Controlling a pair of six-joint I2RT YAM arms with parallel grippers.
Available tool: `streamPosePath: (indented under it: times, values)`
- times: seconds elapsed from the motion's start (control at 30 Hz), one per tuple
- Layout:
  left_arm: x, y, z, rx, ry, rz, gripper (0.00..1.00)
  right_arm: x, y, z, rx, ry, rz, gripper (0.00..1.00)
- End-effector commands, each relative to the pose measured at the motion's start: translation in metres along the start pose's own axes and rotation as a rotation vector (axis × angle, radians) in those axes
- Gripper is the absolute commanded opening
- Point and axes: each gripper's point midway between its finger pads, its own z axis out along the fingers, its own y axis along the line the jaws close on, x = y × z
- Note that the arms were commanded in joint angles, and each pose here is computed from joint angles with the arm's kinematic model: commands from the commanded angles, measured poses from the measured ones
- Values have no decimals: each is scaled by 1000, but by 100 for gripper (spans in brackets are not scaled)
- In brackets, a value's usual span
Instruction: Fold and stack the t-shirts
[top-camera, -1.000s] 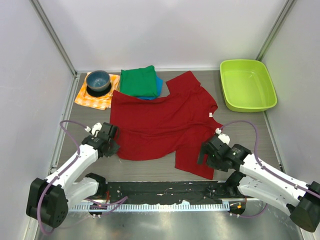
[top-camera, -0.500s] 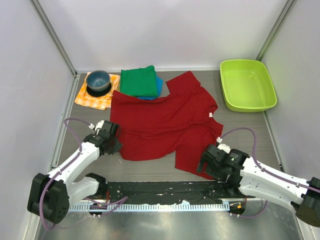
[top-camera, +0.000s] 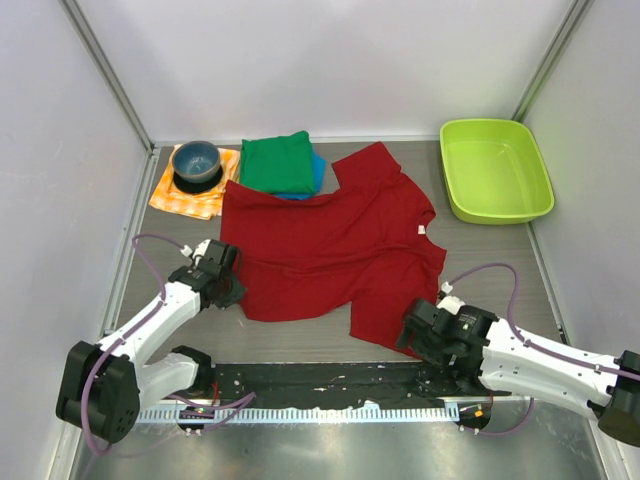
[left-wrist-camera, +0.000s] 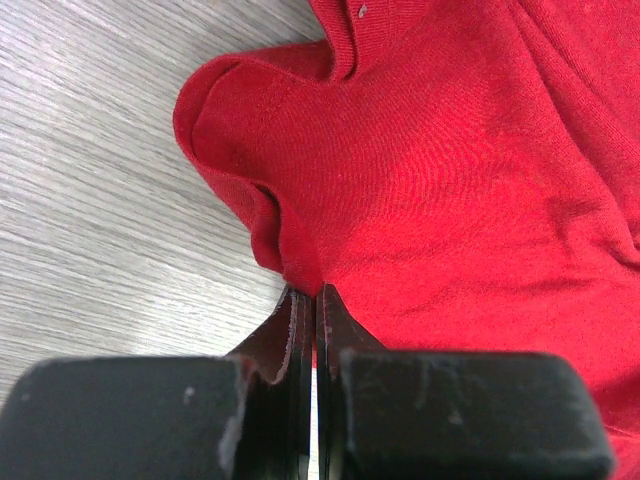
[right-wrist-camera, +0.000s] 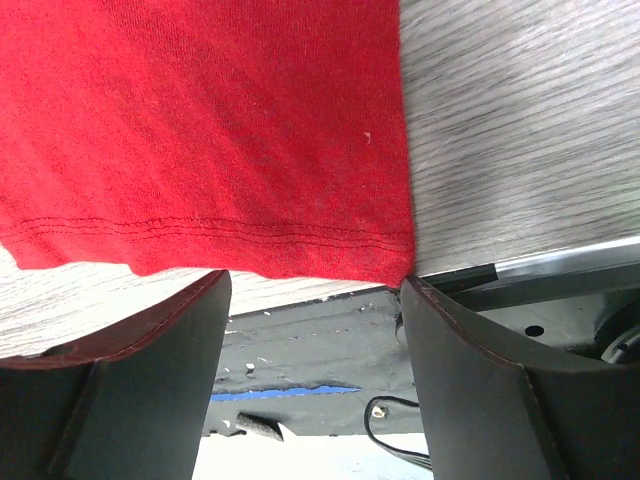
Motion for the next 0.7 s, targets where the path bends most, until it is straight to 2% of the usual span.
streamPosePath:
  times: [0.0,0.37,0.47,0.57,0.67]
  values:
    - [-13,-16,-5,46,-30,3,0,-10,2,10,-1,-71,60,74]
    - [-18,-13,-9,28,-51,9,0,-18,5,11,22,-118,49,43]
    - [-19,-13,-7,17,-47,17,0,-21,6,11,28,-133,40,29]
    - [-18,-13,-4,14,-40,23,0,-25,7,11,31,-151,34,1]
    - [-18,-15,-8,32,-43,22,0,-31,11,8,27,-180,3,1]
